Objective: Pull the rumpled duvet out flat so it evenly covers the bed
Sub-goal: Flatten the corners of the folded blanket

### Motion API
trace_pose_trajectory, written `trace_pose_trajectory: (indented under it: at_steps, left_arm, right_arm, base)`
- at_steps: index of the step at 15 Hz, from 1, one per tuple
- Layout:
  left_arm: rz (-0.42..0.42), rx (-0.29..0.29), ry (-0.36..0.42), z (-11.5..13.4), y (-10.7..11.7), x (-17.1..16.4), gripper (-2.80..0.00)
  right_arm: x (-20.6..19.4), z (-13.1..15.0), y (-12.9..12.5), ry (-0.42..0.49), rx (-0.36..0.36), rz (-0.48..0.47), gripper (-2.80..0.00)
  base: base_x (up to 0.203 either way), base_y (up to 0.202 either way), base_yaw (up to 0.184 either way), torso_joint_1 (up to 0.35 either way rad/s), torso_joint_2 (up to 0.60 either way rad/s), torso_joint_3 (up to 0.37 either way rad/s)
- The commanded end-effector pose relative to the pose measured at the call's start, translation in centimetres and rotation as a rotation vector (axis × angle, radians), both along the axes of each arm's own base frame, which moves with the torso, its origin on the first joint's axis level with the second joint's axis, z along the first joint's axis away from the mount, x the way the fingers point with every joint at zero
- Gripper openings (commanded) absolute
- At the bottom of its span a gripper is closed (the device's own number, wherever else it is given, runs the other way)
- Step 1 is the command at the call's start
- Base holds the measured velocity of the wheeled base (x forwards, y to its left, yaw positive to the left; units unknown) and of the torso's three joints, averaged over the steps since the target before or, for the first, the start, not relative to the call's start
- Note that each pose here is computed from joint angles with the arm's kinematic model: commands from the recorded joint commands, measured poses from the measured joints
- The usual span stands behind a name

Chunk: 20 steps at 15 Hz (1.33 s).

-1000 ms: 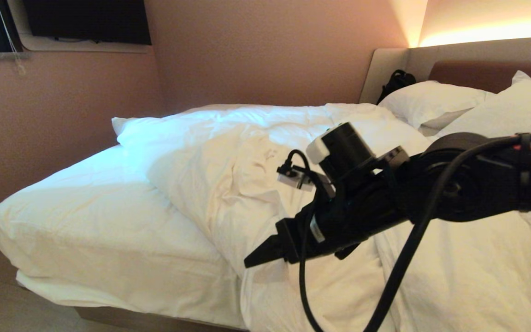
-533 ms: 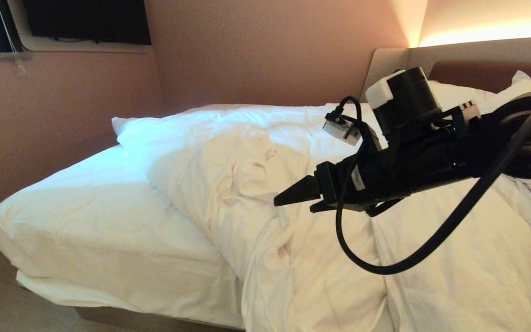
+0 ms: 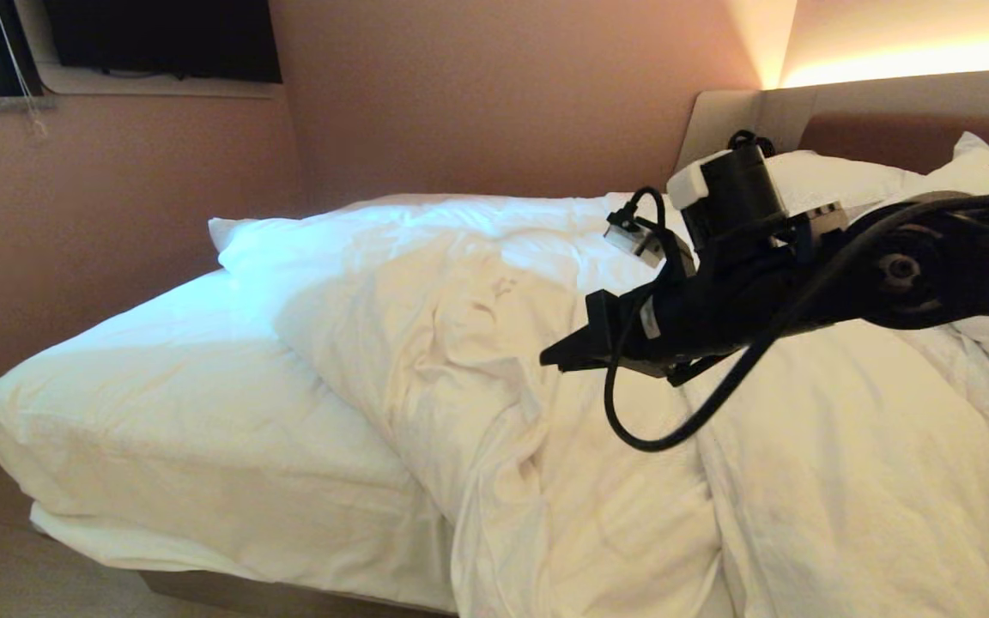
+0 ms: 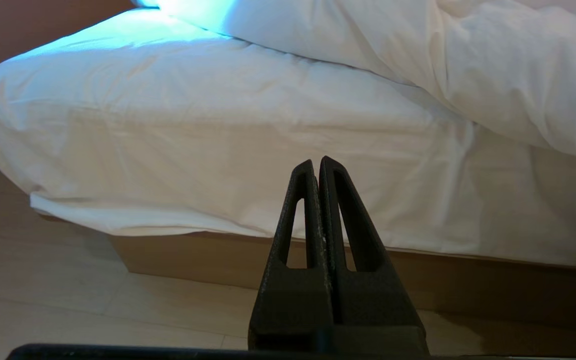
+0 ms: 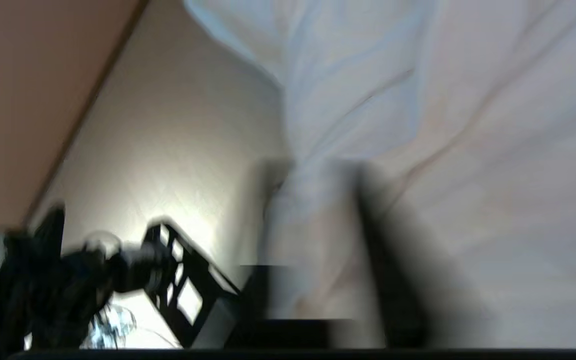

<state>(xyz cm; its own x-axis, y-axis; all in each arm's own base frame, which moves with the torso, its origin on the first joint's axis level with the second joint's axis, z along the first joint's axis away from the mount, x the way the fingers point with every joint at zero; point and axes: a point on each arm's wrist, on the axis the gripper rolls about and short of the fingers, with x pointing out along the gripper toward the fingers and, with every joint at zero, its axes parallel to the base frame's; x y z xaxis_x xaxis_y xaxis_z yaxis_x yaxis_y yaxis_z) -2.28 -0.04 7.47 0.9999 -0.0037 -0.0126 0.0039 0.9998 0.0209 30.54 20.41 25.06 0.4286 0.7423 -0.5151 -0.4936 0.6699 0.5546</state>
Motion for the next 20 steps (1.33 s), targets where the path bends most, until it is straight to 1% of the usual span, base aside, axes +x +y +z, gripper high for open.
trace_pose_trajectory:
  at_steps: [1,2,3,8,10,11,13,14,19,20]
  left_arm:
    - [-0.001,0.000,0.000,0.0,0.0,0.0,-2.80]
    - [-0.001,0.000,0.000,0.0,0.0,0.0,-2.80]
    - [0.001,0.000,0.000,0.0,0.0,0.0,-2.80]
    - [0.000,0.000,0.000,0.0,0.0,0.0,-2.80]
    - [0.000,0.000,-0.001,0.0,0.0,0.0,-2.80]
    - [-0.001,0.000,0.000,0.0,0.0,0.0,-2.80]
    - [0.000,0.000,0.000,0.0,0.0,0.0,-2.80]
    - [0.001,0.000,0.000,0.0,0.0,0.0,-2.80]
    - [-0.001,0.000,0.000,0.0,0.0,0.0,-2.80]
    - [-0.001,0.000,0.000,0.0,0.0,0.0,-2.80]
  right_arm:
    - [3.1,-1.4,0.4,0.062,0.059,-0.088,-2.80]
    - [3.9,-1.5,0.1,0.087,0.084,-0.128,-2.80]
    - [4.3,-1.5,0.1,0.096,0.094,-0.141,-2.80]
    - [4.3,-2.0,0.2,0.104,0.086,-0.143,-2.80]
    - [5.3,-3.3,0.3,0.110,0.071,-0.147,-2.80]
    - [6.0,-3.8,0.2,0.082,0.060,-0.141,-2.80]
    - [7.0,-4.3,0.0,-0.018,0.022,-0.099,-2.80]
    - [7.2,-4.4,0.0,-0.036,0.019,-0.093,-2.80]
    - [9.0,-6.1,0.8,-0.037,0.004,-0.089,-2.80]
    - [9.0,-6.1,0.8,-0.037,0.004,-0.089,0.00]
  base:
    - [0.000,0.000,0.000,0.000,0.00,0.000]
    - [0.000,0.000,0.000,0.000,0.00,0.000]
    - [0.000,0.000,0.000,0.000,0.00,0.000]
    - [0.000,0.000,0.000,0.000,0.00,0.000]
    - [0.000,0.000,0.000,0.000,0.00,0.000]
    - [0.000,0.000,0.000,0.000,0.00,0.000]
    - [0.000,0.000,0.000,0.000,0.00,0.000]
    - [0.000,0.000,0.000,0.000,0.00,0.000]
    - [0.000,0.000,0.000,0.000,0.00,0.000]
    - [0.000,0.000,0.000,0.000,0.00,0.000]
